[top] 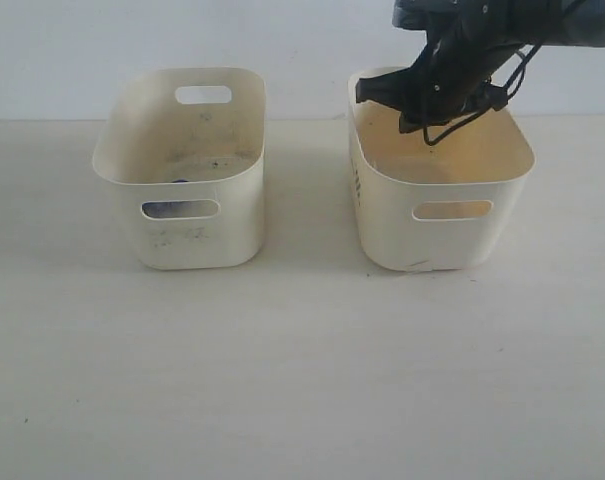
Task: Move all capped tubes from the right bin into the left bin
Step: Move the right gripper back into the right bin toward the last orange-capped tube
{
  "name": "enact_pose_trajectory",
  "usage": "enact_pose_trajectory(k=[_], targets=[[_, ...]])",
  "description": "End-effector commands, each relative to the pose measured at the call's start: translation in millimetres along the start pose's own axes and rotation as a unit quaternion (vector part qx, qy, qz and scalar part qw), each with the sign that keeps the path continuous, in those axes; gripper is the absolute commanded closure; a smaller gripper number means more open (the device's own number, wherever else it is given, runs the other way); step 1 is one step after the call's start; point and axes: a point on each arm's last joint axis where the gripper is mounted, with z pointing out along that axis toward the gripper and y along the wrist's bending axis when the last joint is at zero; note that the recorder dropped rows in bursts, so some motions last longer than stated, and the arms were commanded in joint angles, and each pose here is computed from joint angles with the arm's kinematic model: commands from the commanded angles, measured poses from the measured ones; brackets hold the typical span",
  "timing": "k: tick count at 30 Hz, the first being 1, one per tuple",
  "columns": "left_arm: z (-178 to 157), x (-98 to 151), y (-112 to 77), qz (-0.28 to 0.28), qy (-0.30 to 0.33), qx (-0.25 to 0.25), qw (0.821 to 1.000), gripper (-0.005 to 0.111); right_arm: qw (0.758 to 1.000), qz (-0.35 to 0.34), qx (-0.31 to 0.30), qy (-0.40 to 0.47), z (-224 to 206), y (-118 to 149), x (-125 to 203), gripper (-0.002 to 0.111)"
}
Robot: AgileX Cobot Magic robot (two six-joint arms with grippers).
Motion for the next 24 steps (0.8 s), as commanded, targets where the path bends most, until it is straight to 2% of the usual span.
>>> enact_pose_trajectory(k=[1, 19, 21, 24], targets=[[0, 1, -0.4, -0.005, 0.000, 0.003, 1.000, 0.103, 1.000, 0.013, 0.015, -0.001, 5, -16, -2, 0.108], [0, 1, -0.4, -0.005, 0.000, 0.003, 1.000, 0.103, 0.999, 0.007, 0.021, 0.023, 27, -21, 9, 0.108], [0, 1, -0.4, -0.005, 0.000, 0.003, 1.000, 0.103, 0.999, -0.008, 0.020, 0.024, 27, -20, 9, 0.101], [0, 1, -0.4, -0.005, 0.000, 0.003, 1.000, 0.103, 1.000, -0.003, 0.014, 0.024, 28, -18, 10, 0.075]])
